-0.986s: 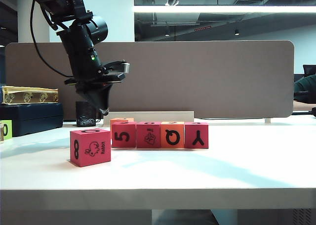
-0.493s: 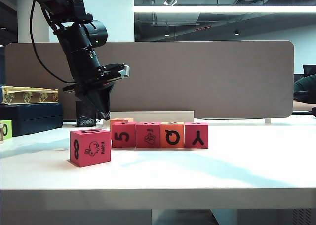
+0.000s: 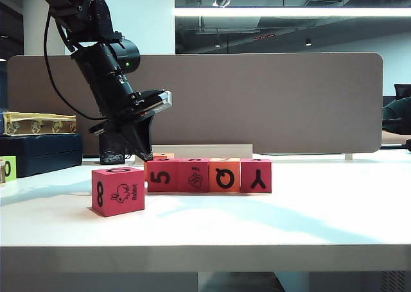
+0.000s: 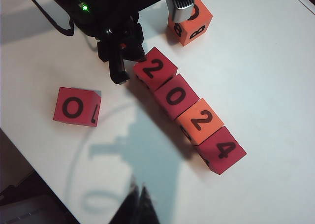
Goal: Select the appropriate blocks from the scattered letter blocks on the table and arrange them in a row to spell out "2024".
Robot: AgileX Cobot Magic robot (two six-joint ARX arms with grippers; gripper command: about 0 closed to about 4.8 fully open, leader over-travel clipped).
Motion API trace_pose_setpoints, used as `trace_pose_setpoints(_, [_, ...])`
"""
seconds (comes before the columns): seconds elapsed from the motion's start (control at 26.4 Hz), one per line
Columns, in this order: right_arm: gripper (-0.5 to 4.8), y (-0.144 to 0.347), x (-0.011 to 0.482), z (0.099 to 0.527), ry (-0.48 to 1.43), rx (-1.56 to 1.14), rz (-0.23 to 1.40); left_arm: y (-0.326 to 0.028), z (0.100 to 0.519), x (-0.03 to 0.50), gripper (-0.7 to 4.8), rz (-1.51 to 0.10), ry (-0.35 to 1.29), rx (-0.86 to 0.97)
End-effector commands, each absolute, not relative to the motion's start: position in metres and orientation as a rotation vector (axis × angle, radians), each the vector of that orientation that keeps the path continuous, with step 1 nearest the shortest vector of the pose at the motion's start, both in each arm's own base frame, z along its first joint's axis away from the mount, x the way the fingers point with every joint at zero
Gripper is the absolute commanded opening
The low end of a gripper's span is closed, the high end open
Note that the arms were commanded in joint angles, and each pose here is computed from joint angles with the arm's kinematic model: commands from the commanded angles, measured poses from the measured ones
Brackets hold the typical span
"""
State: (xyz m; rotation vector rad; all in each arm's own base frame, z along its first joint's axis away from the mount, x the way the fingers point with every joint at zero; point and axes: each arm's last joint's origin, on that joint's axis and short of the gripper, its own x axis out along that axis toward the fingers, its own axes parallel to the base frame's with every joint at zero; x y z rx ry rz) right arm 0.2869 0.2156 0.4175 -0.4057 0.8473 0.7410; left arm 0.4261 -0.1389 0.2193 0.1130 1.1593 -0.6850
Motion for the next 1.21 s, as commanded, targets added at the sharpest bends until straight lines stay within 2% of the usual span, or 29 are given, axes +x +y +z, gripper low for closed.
trace_pose_setpoints(0.04, [-0.06, 0.215, 0.285, 0.421, 0.827, -0.397, 0.745, -0.142, 0.208, 0.427, -0.06, -0.691, 1.183, 0.123])
trace_pose_setpoints(0.27, [-0.06, 0.216, 0.285, 0.422, 0.825, -0.396, 0.744, -0.142, 0.208, 0.427, -0.06, -0.695, 1.174, 0.141])
trace_pose_setpoints(0.46, [-0.06, 0.216, 0.286, 0.422, 0.817, -0.394, 0.745, -0.138, 0.212, 0.423, -0.06, -0.623, 1.209, 0.199])
trace_pose_setpoints(0.72, [-0.06, 0.216, 0.286, 0.422, 0.814, -0.393, 0.745, -0.136, 0.241, 0.416, -0.06, -0.634, 1.129, 0.219])
trace_pose_setpoints(0.99, [-0.06, 0.216, 0.286, 0.422, 0.814, -0.393, 0.745, -0.135, 0.244, 0.414, -0.06, -0.631, 1.129, 0.219])
trace_pose_setpoints(1.14, [-0.06, 0.216, 0.286, 0.422, 0.819, -0.395, 0.745, -0.131, 0.243, 0.415, -0.06, -0.481, 1.145, 0.294])
trace_pose_setpoints(1.21, [-0.06, 0.216, 0.286, 0.422, 0.818, -0.394, 0.745, -0.131, 0.243, 0.415, -0.06, -0.47, 1.15, 0.299])
